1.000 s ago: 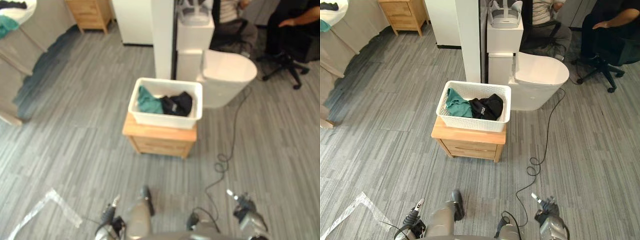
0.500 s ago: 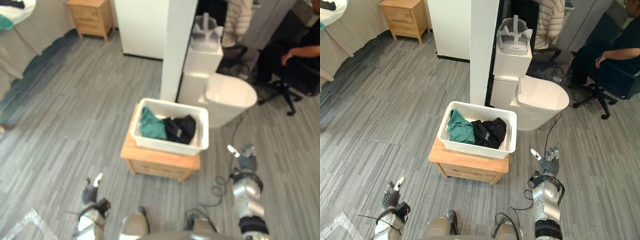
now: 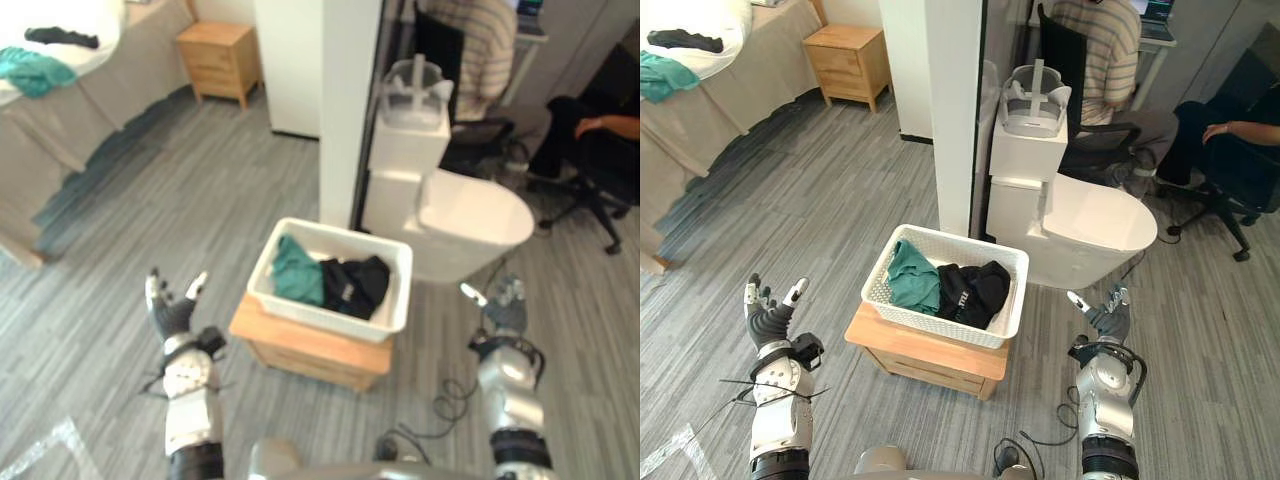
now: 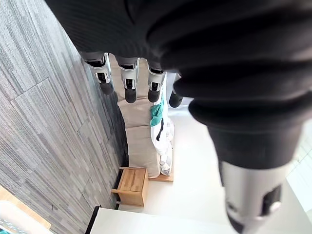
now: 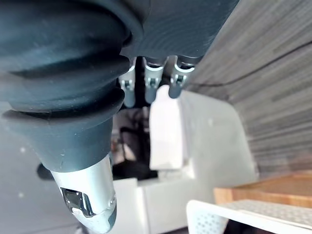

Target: Pick up the laundry basket with both hands and put the clothes into the washing machine.

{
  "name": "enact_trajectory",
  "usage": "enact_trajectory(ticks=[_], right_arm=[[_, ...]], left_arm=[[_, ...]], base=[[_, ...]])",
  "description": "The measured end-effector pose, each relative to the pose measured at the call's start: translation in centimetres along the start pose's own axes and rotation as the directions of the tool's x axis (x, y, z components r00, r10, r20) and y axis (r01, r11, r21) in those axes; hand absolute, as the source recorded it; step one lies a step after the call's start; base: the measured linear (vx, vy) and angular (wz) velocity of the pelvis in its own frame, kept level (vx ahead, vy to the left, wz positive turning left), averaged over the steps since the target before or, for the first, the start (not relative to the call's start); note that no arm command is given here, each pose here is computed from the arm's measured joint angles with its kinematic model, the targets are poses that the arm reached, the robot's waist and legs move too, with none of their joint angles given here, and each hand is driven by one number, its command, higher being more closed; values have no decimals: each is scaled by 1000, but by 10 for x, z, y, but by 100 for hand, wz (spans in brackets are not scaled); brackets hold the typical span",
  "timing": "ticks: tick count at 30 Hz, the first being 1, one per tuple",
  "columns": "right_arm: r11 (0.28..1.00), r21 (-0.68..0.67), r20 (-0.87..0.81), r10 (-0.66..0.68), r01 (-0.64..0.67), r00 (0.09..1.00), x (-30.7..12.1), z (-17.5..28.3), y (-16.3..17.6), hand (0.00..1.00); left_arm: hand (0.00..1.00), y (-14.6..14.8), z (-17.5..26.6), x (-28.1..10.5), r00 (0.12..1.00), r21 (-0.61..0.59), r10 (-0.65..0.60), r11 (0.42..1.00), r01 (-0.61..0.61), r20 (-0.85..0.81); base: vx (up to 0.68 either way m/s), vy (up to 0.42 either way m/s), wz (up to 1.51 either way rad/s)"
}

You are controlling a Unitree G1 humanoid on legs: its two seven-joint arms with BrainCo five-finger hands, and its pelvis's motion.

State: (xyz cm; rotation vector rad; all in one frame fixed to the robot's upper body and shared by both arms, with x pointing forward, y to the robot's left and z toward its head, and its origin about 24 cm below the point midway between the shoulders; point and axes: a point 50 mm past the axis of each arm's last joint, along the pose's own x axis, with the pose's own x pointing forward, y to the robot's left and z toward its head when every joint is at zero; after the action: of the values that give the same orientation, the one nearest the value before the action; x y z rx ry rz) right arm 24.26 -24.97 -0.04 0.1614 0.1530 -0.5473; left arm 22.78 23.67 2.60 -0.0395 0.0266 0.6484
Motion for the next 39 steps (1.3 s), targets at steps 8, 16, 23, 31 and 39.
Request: enact_trajectory(ticks=[8,16,23,31,39], right_arm=[[992,42,83,114,-118,990,33,52,54,0],[994,10,196,103,-107,975,76,131,72,0],[966,186,173,145,-177,974,93,162,78,0],[876,310,250,300,-370,920,93,207,102,0],[855,260,276,380,-449,883,90,222,117,0]], left_arm=[[0,-47,81,57,974,72,-99,994,85,202],[0,-102,197,105,916,70,-153,988,137,372],[0,-118,245,128,926,94,-187,982,166,327],[0,-139,318,116,838,197,-351,935,294,417],[0,-148,337,105,775,447,-444,863,236,449]], base=[[-179,42,-7],[-100,33,-7],[0,3,3],[29,9,8],[39,13,3]])
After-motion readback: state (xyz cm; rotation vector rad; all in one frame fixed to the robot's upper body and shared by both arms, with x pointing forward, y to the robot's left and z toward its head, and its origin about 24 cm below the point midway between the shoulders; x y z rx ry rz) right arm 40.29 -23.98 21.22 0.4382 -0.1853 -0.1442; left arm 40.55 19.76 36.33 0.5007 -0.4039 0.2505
